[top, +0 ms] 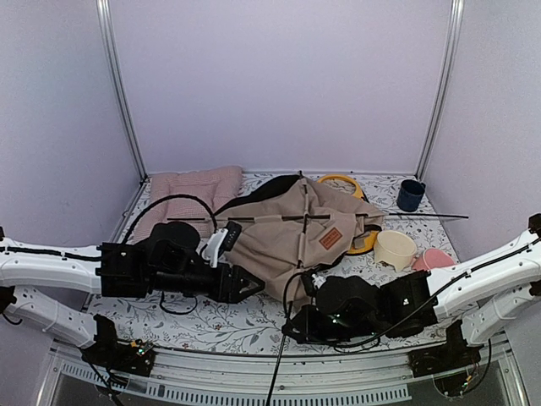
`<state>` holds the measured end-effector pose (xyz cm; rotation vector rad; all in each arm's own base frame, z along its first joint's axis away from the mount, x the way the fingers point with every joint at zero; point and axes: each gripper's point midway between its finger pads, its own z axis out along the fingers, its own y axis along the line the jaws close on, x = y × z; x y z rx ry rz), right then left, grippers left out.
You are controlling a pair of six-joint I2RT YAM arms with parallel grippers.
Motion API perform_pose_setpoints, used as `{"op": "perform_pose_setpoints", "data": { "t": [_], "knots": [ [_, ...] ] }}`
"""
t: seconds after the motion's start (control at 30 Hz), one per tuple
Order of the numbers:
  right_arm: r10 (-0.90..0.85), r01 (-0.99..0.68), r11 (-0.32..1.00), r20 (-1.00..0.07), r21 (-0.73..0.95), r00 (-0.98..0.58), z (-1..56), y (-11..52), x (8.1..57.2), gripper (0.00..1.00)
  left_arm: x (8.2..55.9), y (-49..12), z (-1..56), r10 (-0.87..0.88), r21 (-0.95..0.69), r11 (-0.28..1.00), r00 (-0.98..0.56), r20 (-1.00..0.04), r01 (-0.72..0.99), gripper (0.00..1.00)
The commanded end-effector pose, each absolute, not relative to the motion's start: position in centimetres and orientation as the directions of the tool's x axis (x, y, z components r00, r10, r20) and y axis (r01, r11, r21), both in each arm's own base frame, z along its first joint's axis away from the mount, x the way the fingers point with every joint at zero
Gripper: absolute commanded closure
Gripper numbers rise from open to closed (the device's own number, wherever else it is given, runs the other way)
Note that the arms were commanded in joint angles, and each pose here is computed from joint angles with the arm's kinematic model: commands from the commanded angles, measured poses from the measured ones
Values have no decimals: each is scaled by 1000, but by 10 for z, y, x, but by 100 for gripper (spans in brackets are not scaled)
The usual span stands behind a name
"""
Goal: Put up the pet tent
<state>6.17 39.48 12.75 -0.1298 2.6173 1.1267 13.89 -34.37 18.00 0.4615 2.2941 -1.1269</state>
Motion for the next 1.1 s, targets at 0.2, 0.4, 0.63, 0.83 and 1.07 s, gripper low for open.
{"op": "perform_pose_setpoints", "data": {
  "t": [0.2,0.4,0.63,0.83,1.07],
  "knots": [
    [37,-282,737,-453,614,-891,162,374,118,100,81,-371,182,230,-663,406,-773,-592,629,51],
    [19,-315,728,-477,609,-879,175,388,134,100,49,-378,162,267,-679,382,-778,-569,627,46],
    [14,-330,727,-494,601,-869,186,395,146,100,39,-383,154,283,-663,387,-767,-577,641,44],
    [25,-329,728,-503,602,-864,191,396,150,100,35,-392,153,306,-658,369,-754,-581,656,51],
    [31,-325,727,-501,605,-865,193,396,151,100,28,-406,149,336,-662,346,-747,-574,665,57]
  ]
}}
